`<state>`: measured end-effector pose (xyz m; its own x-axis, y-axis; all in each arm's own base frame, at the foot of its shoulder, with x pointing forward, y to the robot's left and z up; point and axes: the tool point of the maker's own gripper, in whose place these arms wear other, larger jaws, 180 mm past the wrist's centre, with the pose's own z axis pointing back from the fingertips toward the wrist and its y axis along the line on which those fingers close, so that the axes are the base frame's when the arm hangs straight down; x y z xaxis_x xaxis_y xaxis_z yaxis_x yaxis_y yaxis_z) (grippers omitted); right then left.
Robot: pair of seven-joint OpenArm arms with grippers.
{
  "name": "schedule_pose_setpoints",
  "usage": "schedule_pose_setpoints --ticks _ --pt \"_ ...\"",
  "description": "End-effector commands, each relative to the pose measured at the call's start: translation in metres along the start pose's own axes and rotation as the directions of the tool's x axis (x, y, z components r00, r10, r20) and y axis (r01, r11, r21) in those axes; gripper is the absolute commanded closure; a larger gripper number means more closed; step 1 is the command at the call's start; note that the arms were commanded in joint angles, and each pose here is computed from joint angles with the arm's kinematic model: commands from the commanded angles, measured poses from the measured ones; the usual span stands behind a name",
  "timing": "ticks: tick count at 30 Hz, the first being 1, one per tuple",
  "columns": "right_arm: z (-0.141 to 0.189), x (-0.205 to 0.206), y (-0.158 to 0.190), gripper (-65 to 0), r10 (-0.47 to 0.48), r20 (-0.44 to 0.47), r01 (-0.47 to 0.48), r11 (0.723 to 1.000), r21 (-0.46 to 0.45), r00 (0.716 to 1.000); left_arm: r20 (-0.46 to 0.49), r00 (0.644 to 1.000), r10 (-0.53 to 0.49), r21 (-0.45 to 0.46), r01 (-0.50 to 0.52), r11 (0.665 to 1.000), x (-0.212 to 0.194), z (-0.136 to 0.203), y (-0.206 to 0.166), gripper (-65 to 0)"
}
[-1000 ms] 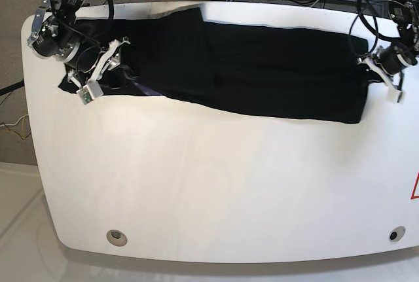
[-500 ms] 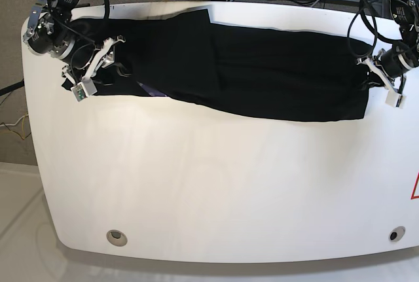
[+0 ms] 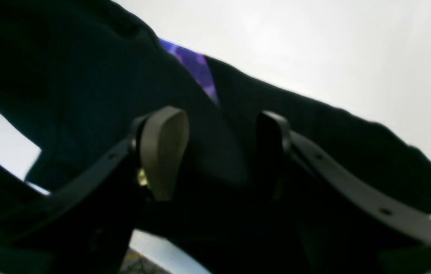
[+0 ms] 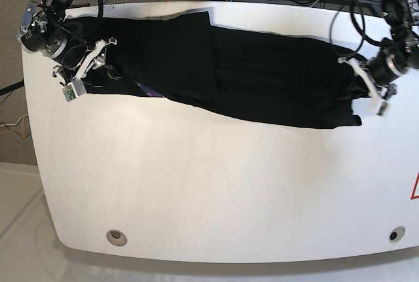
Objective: Fold the T-shirt properly
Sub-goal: 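Hold both shirt ends and pull the shirt taut between the grippers, then carry the left gripper's shirt end over toward the right gripper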
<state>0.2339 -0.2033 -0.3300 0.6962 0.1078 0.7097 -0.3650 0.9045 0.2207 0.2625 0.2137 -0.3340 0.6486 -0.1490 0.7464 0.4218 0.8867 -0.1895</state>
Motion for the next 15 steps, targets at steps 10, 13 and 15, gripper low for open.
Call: schedule_pose_setpoints --ticks 10,13,15 --pt "0.019 0.018 -0.022 -29.4 0.008 0.074 -0.002 0.997 -0.076 0.997 0.131 0.991 -0.014 -0.222 0.043 0.974 0.027 -0.028 -0.116 0.0" --pt "0.022 0.02 -0.026 -29.7 0.006 0.08 0.001 0.996 -0.09 0.997 0.135 0.991 -0.005 -0.267 0.041 0.963 0.028 -0.032 -0.136 0.0" --pt "0.023 0.02 -0.028 -29.8 0.005 0.084 0.003 0.995 -0.097 0.996 0.134 0.991 0.002 -0.295 0.038 0.955 0.028 -0.036 -0.148 0.0"
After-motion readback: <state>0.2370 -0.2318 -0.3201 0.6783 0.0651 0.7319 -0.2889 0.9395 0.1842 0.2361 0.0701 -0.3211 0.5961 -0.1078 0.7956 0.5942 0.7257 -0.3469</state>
